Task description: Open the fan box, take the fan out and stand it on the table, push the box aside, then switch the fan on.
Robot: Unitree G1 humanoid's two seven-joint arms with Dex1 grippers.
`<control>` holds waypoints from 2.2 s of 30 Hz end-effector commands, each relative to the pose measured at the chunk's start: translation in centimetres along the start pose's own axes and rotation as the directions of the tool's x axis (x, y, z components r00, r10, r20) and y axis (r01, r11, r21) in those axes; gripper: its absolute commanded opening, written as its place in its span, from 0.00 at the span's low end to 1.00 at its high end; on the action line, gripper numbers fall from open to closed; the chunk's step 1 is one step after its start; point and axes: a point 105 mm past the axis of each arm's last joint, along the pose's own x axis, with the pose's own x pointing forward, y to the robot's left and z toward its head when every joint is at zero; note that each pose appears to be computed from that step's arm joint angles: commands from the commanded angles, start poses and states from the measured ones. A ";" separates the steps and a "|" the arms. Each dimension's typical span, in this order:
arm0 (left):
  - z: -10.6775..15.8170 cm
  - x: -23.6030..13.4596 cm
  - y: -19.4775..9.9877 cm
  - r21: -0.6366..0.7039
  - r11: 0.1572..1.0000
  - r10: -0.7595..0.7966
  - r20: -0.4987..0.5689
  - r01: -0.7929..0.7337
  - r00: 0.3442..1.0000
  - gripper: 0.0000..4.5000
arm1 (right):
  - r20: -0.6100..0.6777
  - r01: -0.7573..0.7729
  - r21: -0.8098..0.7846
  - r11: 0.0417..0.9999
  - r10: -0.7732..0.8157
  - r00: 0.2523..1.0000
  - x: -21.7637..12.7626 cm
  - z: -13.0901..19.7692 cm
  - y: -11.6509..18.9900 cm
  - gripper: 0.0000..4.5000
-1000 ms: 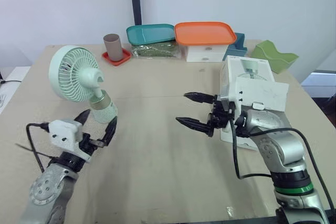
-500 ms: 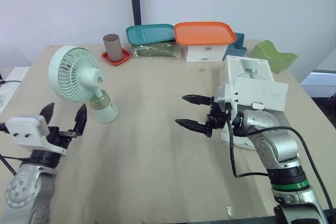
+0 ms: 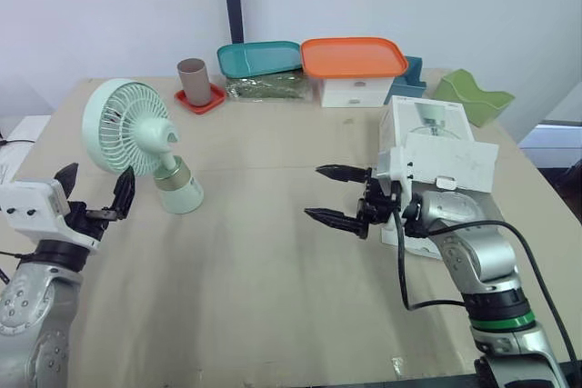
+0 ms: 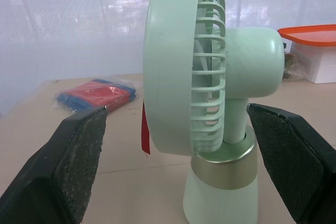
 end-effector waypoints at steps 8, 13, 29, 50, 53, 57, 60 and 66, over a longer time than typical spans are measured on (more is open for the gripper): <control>1.3 2.2 -0.2 -0.042 0.990 -0.133 -0.046 0.131 0.990 1.00 | 0.026 0.021 -0.053 0.998 -0.019 0.999 -0.2 0.7 -0.1 0.99; 1.4 2.7 0.4 -0.051 0.988 -0.152 -0.070 0.149 0.986 1.00 | 0.029 0.032 -0.060 0.998 -0.030 0.999 -0.2 0.8 -0.2 0.99; 1.4 4.0 0.3 -0.033 0.964 -0.265 -0.105 0.263 0.959 1.00 | 0.026 0.060 -0.067 0.996 -0.058 0.998 -0.1 0.8 -0.4 0.99; 1.5 5.0 0.4 0.044 0.956 -0.286 -0.099 0.291 0.953 0.42 | 0.023 0.073 -0.072 0.995 -0.072 0.997 -0.1 1.0 -0.4 1.00; 1.6 5.1 0.2 0.042 0.955 -0.289 -0.090 0.293 0.953 0.42 | 0.022 0.072 -0.074 0.995 -0.071 0.997 -0.1 1.0 -0.4 1.00; 2.0 5.1 0.0 0.033 0.955 -0.293 -0.060 0.295 0.954 0.42 | 0.024 0.068 -0.075 0.995 -0.067 0.997 0.0 1.2 -0.4 1.00; 2.4 5.0 -0.8 0.026 0.947 -0.318 -0.037 0.319 0.947 0.42 | 0.022 0.057 -0.073 0.996 -0.056 0.998 0.1 1.3 -0.2 1.00; 3.3 4.7 -4.3 -0.008 0.911 -0.412 0.013 0.412 0.911 0.42 | 0.029 0.035 -0.056 0.998 -0.033 0.999 1.0 2.0 0.6 1.00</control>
